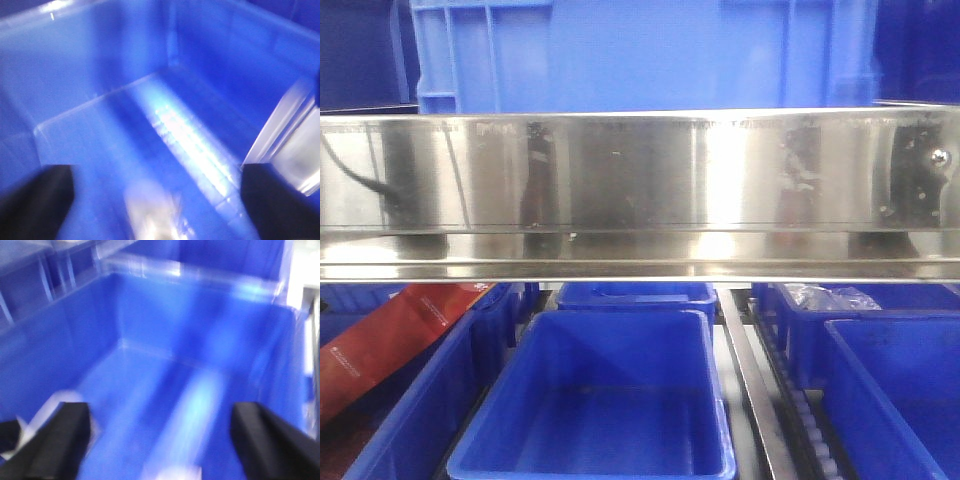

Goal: Place valve from conveyor to right shelf box

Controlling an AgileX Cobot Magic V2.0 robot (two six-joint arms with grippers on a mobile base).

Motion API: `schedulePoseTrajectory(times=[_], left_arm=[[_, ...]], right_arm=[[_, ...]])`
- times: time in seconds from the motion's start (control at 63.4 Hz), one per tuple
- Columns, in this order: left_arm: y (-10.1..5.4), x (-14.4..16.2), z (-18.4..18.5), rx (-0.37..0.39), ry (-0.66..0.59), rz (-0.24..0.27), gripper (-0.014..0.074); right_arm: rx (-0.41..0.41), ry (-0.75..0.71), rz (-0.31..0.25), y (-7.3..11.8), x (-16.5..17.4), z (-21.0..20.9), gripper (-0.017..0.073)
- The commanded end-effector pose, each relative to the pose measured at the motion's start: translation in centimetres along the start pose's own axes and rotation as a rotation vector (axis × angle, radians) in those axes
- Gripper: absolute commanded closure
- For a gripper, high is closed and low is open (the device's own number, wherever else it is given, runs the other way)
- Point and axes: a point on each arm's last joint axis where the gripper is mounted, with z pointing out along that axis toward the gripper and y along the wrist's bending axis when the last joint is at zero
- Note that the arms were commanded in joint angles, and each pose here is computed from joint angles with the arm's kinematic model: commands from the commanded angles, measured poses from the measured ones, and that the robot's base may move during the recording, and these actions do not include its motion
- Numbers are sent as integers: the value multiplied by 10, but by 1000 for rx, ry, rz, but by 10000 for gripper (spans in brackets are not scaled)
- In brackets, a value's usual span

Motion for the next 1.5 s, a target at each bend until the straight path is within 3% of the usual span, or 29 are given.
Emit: schedulePoseTrajectory(times=[0.0,0.063,0.158,0.284,0.316,0.489,0.679,0.931,1.073,1.278,1.484], left_arm=[[-3,-10,-23,9,-35,0,26],[-3,-12,-37,8,-38,1,90],[-3,-16,-63,-2,-42,14,255],[-3,-21,-106,-29,-66,37,605],[-2,-22,-117,-43,-72,46,696],[6,-14,-167,-163,-98,-23,705],[-1,22,-208,-159,-212,-73,705],[-15,121,-227,-132,-359,-72,705],[-21,170,-234,-121,-441,-61,705],[-28,221,-233,-111,-500,-55,705],[-29,231,-236,-110,-502,-57,705]], right_arm=[[1,-39,-13,2,-11,-21,112],[-1,-51,-15,3,-15,-34,170],[-2,-86,-18,5,-23,-61,382],[17,-159,-19,1,-35,-106,732],[25,-175,-17,0,-37,-118,719],[106,-210,2,-15,-17,-172,718],[139,-229,12,-15,51,-204,718],[154,-271,18,-14,156,-221,720],[157,-270,20,-14,192,-223,721],[159,-240,24,-15,212,-218,721],[160,-255,23,-15,210,-219,721]])
